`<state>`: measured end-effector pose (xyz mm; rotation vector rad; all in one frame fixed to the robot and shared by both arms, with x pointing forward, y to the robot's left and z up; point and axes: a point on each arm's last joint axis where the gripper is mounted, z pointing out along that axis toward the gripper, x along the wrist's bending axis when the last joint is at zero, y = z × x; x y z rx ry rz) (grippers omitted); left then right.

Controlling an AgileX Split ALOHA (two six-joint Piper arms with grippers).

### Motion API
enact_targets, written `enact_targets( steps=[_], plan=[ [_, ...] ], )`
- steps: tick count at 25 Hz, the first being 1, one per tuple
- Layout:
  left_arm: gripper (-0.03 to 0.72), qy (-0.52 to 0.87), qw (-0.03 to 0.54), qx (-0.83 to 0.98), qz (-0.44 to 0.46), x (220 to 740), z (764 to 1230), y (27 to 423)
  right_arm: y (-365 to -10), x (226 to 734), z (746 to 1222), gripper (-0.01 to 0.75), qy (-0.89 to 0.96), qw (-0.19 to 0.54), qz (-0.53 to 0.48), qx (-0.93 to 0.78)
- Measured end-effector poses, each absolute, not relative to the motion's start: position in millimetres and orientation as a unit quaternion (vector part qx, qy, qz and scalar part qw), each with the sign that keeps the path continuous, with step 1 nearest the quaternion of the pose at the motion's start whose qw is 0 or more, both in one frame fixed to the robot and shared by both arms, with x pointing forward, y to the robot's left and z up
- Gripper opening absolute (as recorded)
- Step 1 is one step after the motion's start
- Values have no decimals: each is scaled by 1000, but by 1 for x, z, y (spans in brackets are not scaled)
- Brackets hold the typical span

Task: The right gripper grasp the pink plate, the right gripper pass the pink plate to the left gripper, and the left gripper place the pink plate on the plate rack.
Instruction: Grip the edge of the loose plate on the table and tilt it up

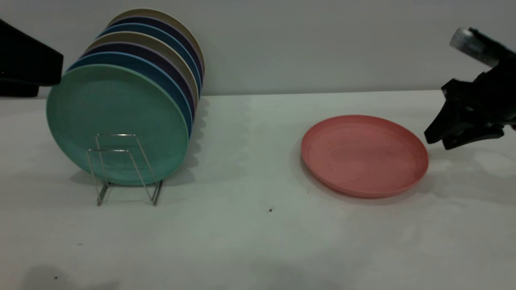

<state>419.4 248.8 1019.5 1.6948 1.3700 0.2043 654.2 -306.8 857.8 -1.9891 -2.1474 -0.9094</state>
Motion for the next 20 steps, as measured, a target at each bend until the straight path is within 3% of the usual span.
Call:
enact_targets(
  steps=[16, 20],
  plan=[
    [449, 549, 461, 695, 64, 417, 1019, 246, -309, 680, 797, 359, -647, 60, -308, -695],
    [449, 549, 461, 695, 64, 417, 1019, 246, -308, 680, 792, 273, -636, 67, -313, -702]
  ],
)
